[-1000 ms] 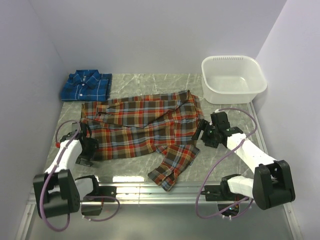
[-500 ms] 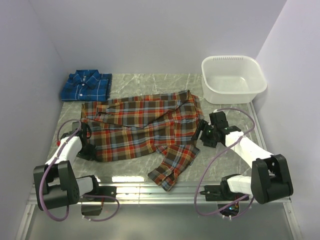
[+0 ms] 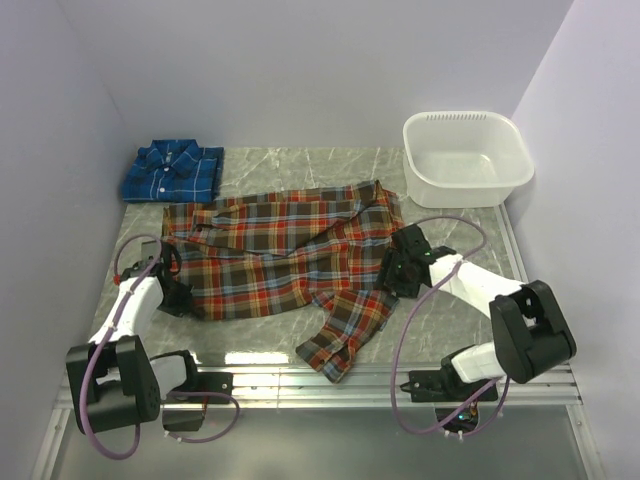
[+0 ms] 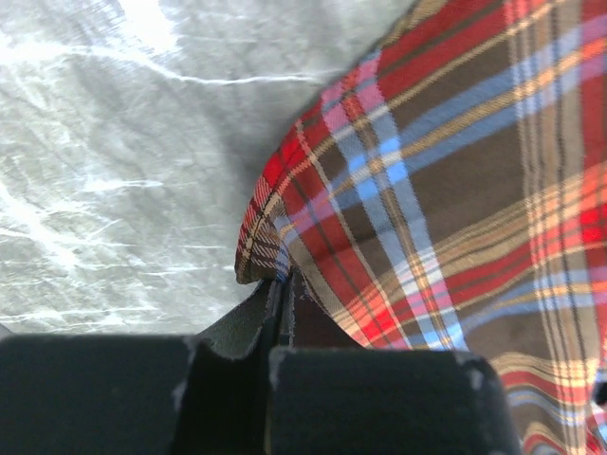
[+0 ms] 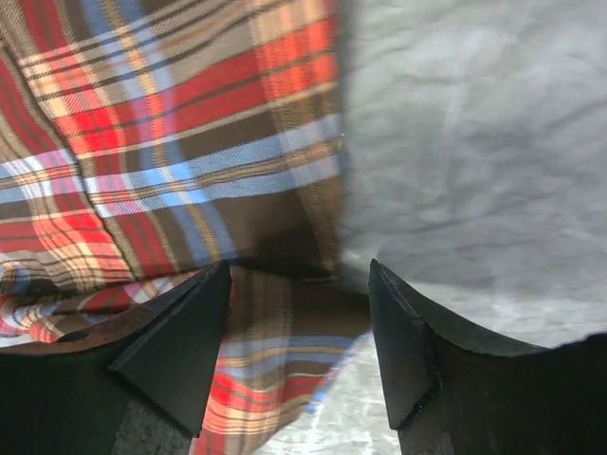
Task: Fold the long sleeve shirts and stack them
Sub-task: Fold the shirt
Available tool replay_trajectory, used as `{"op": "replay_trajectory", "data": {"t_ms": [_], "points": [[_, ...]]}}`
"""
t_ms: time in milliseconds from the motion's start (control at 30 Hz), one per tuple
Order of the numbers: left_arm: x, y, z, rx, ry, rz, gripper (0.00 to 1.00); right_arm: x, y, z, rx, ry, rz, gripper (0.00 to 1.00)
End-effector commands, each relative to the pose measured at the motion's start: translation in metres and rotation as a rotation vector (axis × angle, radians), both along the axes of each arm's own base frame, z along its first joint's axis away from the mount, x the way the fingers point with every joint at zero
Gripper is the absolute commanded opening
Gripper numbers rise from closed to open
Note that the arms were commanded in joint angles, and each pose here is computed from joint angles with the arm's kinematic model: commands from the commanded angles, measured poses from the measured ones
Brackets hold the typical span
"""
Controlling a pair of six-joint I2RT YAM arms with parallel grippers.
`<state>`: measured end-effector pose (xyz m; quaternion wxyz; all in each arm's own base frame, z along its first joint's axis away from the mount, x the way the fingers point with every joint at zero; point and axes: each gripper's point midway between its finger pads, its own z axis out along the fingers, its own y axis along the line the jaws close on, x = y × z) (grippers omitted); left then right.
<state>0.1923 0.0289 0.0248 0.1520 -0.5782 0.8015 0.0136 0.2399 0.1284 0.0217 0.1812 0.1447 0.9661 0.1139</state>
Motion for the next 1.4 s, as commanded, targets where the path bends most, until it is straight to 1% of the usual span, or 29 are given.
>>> {"op": "replay_trajectory", "data": {"t_ms": [0,67,400,567,733,867,1000,1067,1100,1200,1267,1300,1333,1367], "points": [[0.018,0.000,0.017,0.005,-0.072,-0.043,0.00,0.004,0.007,0.009,-0.083,-0.014,0.021,0.66],[0.018,-0.001,0.019,0.003,-0.076,-0.054,0.01,0.001,0.013,0.012,-0.102,-0.007,0.055,0.66],[0.020,-0.009,0.022,-0.031,-0.117,-0.066,0.01,-0.050,0.041,0.026,-0.131,0.062,0.295,0.65],[0.021,-0.010,0.023,-0.034,-0.126,-0.075,0.00,-0.075,0.055,0.022,-0.077,0.115,0.432,0.65],[0.022,-0.013,0.022,-0.048,-0.136,-0.079,0.00,-0.088,0.064,0.015,-0.015,0.160,0.507,0.64],[0.021,-0.014,0.023,-0.052,-0.138,-0.084,0.00,-0.098,0.082,0.027,0.080,0.180,0.615,0.63],[0.024,-0.015,0.025,-0.057,-0.149,-0.086,0.01,-0.101,0.097,0.052,0.161,0.150,0.733,0.63],[0.024,-0.016,0.025,-0.062,-0.150,-0.090,0.00,-0.092,0.094,0.061,0.129,0.103,0.718,0.64],[0.023,-0.016,0.025,-0.065,-0.149,-0.091,0.01,-0.079,0.088,0.068,0.075,0.044,0.682,0.64],[0.023,-0.017,0.026,-0.065,-0.153,-0.093,0.01,-0.053,0.068,0.080,0.019,-0.036,0.533,0.64],[0.022,-0.018,0.027,-0.071,-0.159,-0.094,0.01,-0.033,0.044,0.079,-0.021,-0.070,0.384,0.64],[0.022,-0.018,0.027,-0.072,-0.158,-0.096,0.01,-0.031,0.035,0.076,-0.021,-0.076,0.339,0.63],[0.022,-0.018,0.027,-0.073,-0.161,-0.097,0.01,-0.023,0.019,0.074,-0.013,-0.067,0.244,0.63],[0.022,-0.019,0.028,-0.075,-0.162,-0.099,0.01,-0.021,0.012,0.070,-0.014,-0.059,0.202,0.63]]}}
